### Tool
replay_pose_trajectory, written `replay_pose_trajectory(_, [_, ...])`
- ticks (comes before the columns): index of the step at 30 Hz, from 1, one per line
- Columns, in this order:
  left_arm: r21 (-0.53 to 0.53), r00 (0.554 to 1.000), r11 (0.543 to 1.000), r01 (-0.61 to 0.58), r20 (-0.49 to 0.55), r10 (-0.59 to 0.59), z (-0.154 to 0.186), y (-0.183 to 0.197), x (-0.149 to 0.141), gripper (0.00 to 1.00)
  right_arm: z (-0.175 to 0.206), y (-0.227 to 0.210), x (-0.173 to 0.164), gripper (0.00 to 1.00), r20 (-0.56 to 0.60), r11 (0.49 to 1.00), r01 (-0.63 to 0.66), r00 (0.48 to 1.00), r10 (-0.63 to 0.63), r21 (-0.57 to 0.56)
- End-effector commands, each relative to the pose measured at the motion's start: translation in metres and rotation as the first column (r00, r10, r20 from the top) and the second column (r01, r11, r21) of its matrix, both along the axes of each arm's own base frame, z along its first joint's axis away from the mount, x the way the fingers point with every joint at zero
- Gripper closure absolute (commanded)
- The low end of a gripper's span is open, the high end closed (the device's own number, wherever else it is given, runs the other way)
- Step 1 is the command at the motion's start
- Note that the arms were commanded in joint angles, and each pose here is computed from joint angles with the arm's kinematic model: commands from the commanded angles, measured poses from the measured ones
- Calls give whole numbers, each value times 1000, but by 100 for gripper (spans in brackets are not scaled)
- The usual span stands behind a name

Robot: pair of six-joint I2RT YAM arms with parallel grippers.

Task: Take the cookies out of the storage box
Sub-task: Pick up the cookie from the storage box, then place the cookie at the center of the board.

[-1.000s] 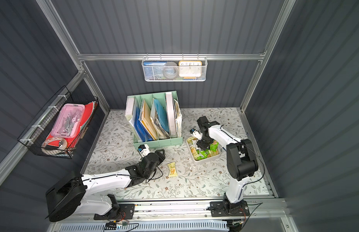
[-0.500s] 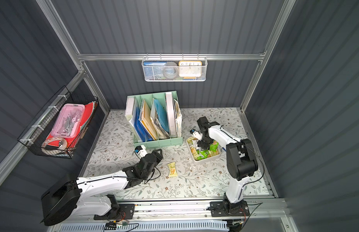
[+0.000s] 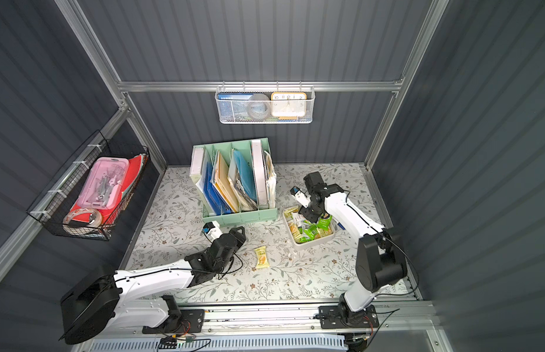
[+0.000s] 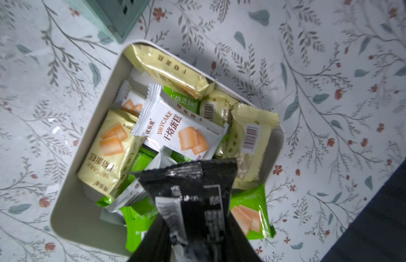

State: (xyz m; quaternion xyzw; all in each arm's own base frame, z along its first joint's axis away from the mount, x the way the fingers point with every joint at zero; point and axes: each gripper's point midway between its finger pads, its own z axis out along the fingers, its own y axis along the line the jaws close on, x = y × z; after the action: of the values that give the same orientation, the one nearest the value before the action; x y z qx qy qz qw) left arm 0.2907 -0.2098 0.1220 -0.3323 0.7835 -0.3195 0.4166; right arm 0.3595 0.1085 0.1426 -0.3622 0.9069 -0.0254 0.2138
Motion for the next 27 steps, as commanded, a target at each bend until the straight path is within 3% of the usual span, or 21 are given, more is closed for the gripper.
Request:
replay_pose_trajectory(1, [3, 1000, 1000, -26, -7, 26, -1, 6, -1, 48, 28, 15, -7, 70, 48, 978, 132, 989, -141, 164])
replay_pose_trajectory(3, [-6, 999, 999, -33, -13, 33, -2, 7, -1, 48, 37, 21, -16, 70, 37, 933, 250, 963, -269, 260])
replay_pose_trajectory(7, [-28, 998, 998, -55, -36, 54, -9, 9, -3, 48, 36, 41, -52, 75, -103, 776, 441, 890, -445, 450])
replay_pose_trajectory(11, [-38, 997, 998, -59, -60, 56, -14, 9, -5, 48, 18, 67, -87, 78, -275, 622, 563, 820, -502, 544])
replay_pose_trajectory(13, [-48, 996, 997, -62, -69, 59, -15, 11, -7, 48, 5, 80, -101, 78, -326, 613, 587, 807, -492, 529])
replay_pose_trajectory(21, [-61, 994, 995, -72, -84, 67, -16, 18, -14, 48, -59, 126, -125, 77, -417, 722, 604, 783, -461, 337])
replay_pose_trajectory(27, [-50, 994, 996, -67, -88, 62, -13, 20, -17, 48, -96, 140, -124, 77, -453, 723, 630, 753, -478, 284])
